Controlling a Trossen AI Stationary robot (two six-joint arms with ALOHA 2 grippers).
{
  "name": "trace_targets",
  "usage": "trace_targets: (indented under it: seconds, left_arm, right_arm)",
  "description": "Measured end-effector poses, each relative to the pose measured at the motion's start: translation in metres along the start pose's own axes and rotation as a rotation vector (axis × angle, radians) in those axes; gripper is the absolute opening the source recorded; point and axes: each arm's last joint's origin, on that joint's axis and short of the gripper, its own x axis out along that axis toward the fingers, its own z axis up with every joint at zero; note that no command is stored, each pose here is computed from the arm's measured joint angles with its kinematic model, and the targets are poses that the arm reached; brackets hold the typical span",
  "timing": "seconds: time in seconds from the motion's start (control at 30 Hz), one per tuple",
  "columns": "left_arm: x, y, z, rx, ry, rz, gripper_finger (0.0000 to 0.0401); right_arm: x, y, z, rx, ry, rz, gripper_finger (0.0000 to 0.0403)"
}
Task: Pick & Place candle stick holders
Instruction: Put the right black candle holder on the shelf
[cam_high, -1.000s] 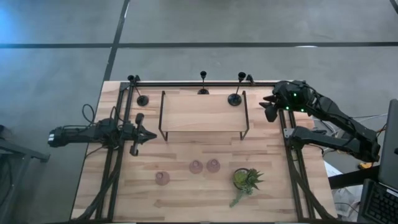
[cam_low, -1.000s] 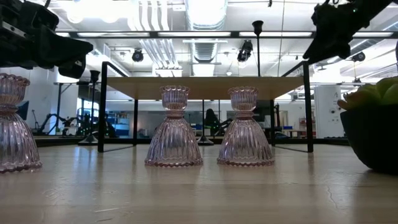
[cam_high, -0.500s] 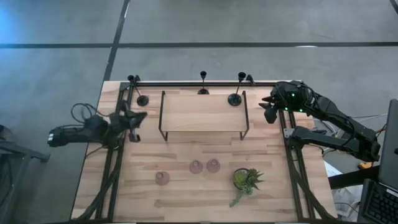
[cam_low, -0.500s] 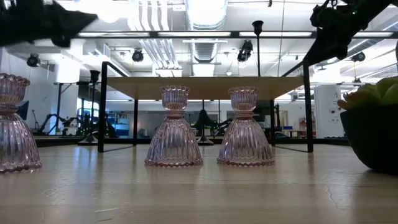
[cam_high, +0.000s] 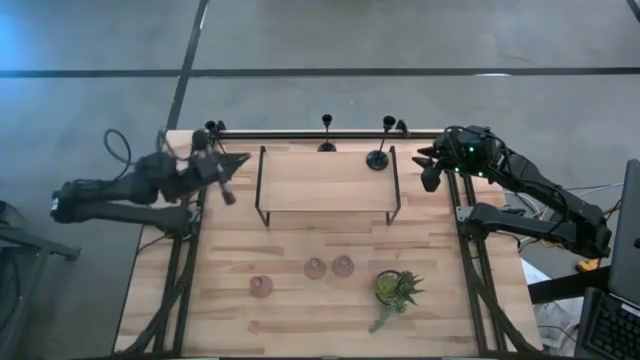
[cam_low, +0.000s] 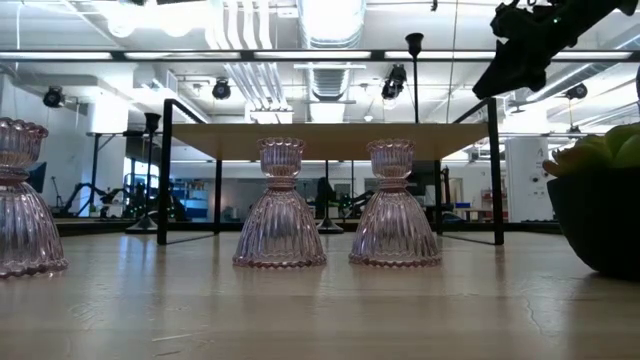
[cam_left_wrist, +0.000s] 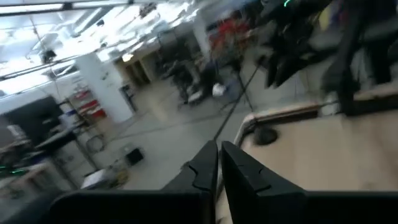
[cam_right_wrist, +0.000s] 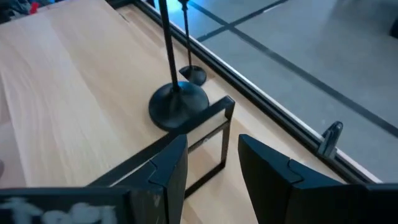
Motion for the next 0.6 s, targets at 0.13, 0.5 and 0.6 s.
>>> trace_targets:
  seconds: [0.13,0.5,0.6]
  left_arm:
    - [0.034,0.008,0.02,0.041,0.059,0.054,0.0026]
    - [0.123,0.041,0.009,0.002,0.199,0.075,0.0026]
    - [0.142,0.047,-0.005,-0.043,0.251,0.042,0.0026]
  right_arm:
    - [0.001,0.0,0.0,-0.005,0.005,0.0,0.0131]
    - [0.008,0.0,-0.002,-0.024,0.044,-0.002,0.0131]
    - [0.01,0.0,-0.002,-0.024,0.055,-0.003,0.0135]
